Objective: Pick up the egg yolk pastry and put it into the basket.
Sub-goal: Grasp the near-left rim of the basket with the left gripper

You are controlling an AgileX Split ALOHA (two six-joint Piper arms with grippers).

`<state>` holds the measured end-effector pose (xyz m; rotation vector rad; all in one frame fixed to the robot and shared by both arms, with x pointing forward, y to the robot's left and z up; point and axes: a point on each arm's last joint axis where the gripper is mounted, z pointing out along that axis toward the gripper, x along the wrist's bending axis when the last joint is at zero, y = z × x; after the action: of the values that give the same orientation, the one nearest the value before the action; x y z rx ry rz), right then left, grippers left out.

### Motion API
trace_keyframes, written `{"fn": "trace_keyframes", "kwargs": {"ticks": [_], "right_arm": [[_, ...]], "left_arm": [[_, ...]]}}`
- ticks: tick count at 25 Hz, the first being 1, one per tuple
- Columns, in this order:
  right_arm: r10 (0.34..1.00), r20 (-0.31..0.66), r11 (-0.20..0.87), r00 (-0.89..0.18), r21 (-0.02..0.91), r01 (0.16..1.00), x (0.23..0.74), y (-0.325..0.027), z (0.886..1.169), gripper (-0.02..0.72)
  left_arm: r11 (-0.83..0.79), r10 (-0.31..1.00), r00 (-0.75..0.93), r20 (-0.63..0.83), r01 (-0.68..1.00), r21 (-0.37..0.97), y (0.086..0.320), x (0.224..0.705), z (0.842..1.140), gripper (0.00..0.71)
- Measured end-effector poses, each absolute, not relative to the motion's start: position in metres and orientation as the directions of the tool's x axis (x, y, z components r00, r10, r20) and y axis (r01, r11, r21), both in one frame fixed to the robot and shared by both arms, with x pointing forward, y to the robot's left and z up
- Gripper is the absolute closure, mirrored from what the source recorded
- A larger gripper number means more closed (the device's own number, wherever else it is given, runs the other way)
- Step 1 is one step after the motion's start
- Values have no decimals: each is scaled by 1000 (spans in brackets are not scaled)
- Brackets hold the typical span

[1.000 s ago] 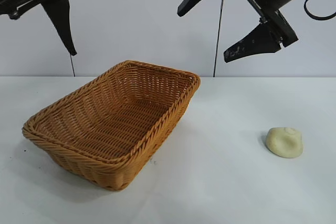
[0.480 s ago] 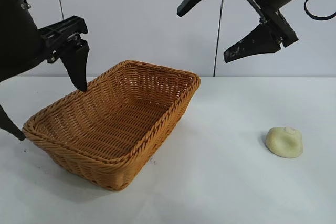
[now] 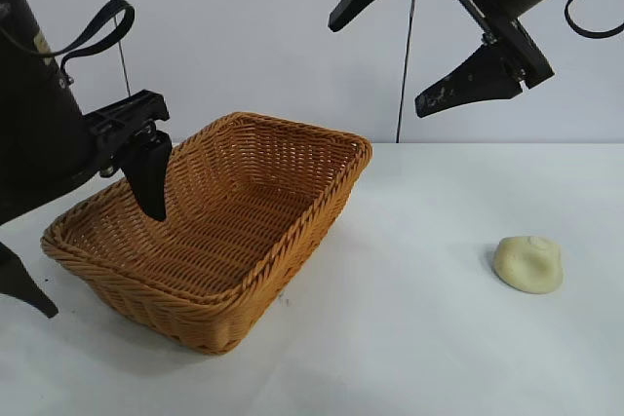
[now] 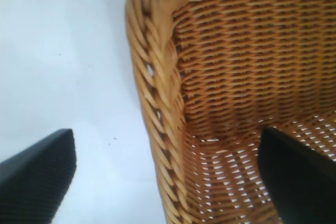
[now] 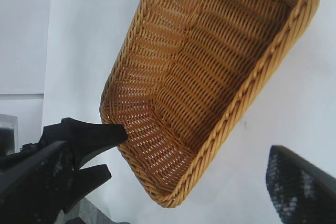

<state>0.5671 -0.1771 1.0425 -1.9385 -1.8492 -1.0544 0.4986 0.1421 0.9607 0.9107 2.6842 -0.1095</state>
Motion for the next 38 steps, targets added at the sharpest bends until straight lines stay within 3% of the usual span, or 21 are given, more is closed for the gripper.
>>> {"fn": "trace_keyframes", "kwargs": {"ticks": [10, 16, 20, 34, 38], "right_arm": [[756, 650, -141, -78, 278, 950, 566, -177, 1042, 10], [757, 649, -139, -79, 277, 951, 565, -177, 1042, 10], [757, 649, -139, -79, 277, 951, 565, -177, 1042, 10], [758, 648, -137, -80, 277, 951, 565, -177, 1042, 10], [758, 648, -137, -80, 277, 951, 565, -177, 1042, 10]], "left_arm": [[799, 567, -734, -373, 601, 32, 141, 501, 951, 21], [811, 556, -756, -345, 584, 26, 141, 512, 923, 21], [833, 529, -780, -333, 552, 31, 153, 524, 908, 21], [805, 571, -755, -323, 592, 39, 155, 527, 897, 21], [796, 576, -750, -325, 605, 16, 153, 526, 897, 84]]}}
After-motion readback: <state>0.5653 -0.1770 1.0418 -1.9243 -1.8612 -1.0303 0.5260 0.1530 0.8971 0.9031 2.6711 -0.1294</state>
